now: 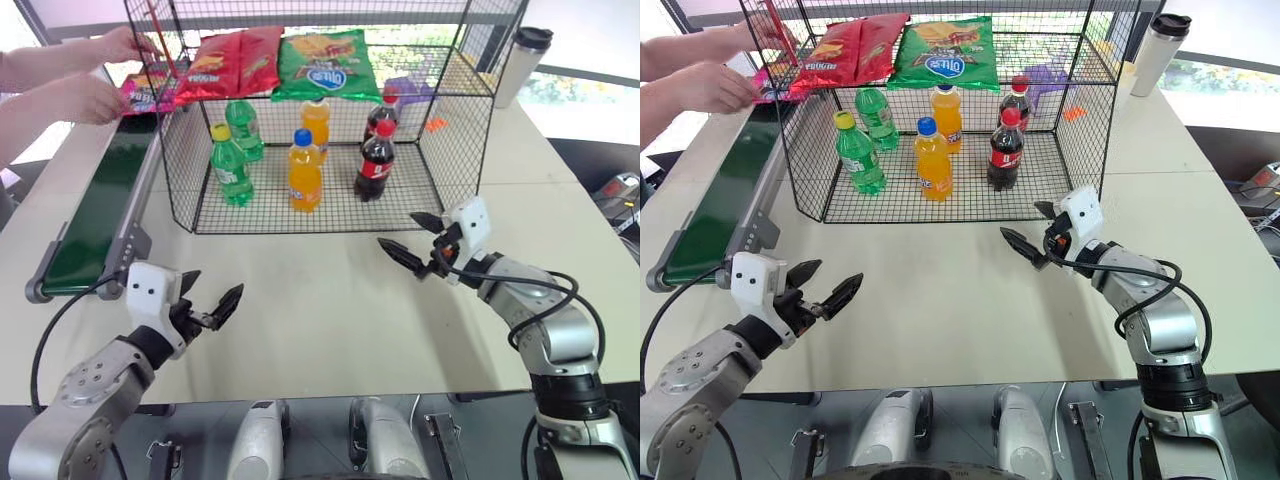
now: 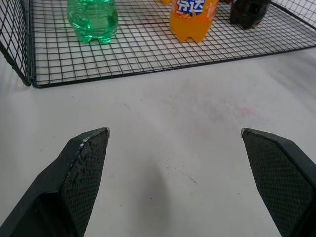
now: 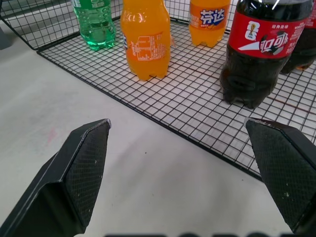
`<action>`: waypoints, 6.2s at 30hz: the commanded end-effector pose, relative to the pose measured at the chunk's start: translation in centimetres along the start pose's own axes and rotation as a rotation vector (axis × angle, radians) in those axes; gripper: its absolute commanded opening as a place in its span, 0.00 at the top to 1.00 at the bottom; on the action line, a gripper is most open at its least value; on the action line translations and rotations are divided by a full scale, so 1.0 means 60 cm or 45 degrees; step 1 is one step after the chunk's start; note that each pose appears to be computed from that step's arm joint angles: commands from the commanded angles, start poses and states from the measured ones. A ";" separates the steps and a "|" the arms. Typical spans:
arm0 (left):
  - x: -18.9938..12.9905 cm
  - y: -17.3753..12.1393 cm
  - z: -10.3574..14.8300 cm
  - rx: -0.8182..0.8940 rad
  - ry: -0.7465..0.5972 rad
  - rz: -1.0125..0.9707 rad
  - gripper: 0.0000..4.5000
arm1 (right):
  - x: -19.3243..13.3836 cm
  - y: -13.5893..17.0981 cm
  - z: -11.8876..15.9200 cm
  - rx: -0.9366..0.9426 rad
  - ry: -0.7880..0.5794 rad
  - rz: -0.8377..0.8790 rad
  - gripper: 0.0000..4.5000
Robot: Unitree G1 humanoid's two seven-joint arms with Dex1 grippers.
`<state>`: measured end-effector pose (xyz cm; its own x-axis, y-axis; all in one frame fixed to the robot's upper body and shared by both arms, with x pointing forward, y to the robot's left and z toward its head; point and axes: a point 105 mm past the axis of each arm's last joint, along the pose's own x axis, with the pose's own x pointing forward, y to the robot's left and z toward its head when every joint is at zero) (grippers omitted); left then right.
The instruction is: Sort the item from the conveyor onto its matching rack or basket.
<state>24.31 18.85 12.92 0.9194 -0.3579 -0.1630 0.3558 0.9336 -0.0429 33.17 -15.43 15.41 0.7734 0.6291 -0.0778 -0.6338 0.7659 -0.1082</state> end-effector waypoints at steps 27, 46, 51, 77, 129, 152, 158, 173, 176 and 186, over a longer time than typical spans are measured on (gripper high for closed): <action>-0.148 0.240 0.129 1.944 0.596 0.709 0.01 | 0.041 0.126 0.203 -0.177 -0.248 0.713 0.00; -0.098 0.251 0.100 1.906 0.485 0.693 0.01 | 0.037 0.101 0.176 -0.194 -0.196 0.610 0.00; -0.079 0.251 0.093 1.892 0.465 0.678 0.01 | 0.037 0.099 0.174 -0.192 -0.197 0.587 0.00; -0.042 0.249 0.125 1.853 0.386 0.697 0.99 | 0.041 0.096 0.162 -0.190 -0.193 0.538 0.00; -0.127 -0.081 0.385 0.680 -0.213 -1.191 0.99 | -0.002 0.046 0.242 0.157 -0.485 1.060 0.00; -0.083 -0.060 0.369 0.623 -0.209 -1.168 0.94 | -0.012 0.111 0.261 0.315 -0.534 1.248 0.99; -0.075 -0.037 0.361 0.580 -0.193 -1.100 0.45 | -0.029 0.106 0.264 0.287 -0.542 1.225 1.00; -0.015 0.024 0.322 0.323 -0.355 -0.749 0.17 | -0.151 -0.017 0.354 -0.215 -0.712 0.197 1.00; 0.005 -0.001 0.318 0.259 -0.410 -0.771 0.17 | -0.158 -0.040 0.381 -0.413 -0.731 -0.072 1.00; 0.029 -0.032 0.309 0.164 -0.487 -0.789 0.17 | -0.054 -0.068 0.349 -1.010 -0.566 -0.328 1.00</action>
<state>28.93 16.35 29.89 0.5415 -0.8230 0.1718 0.8282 0.5573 0.0593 33.17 -17.72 35.23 0.7357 0.5750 0.3579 -0.2374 0.7139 -0.6588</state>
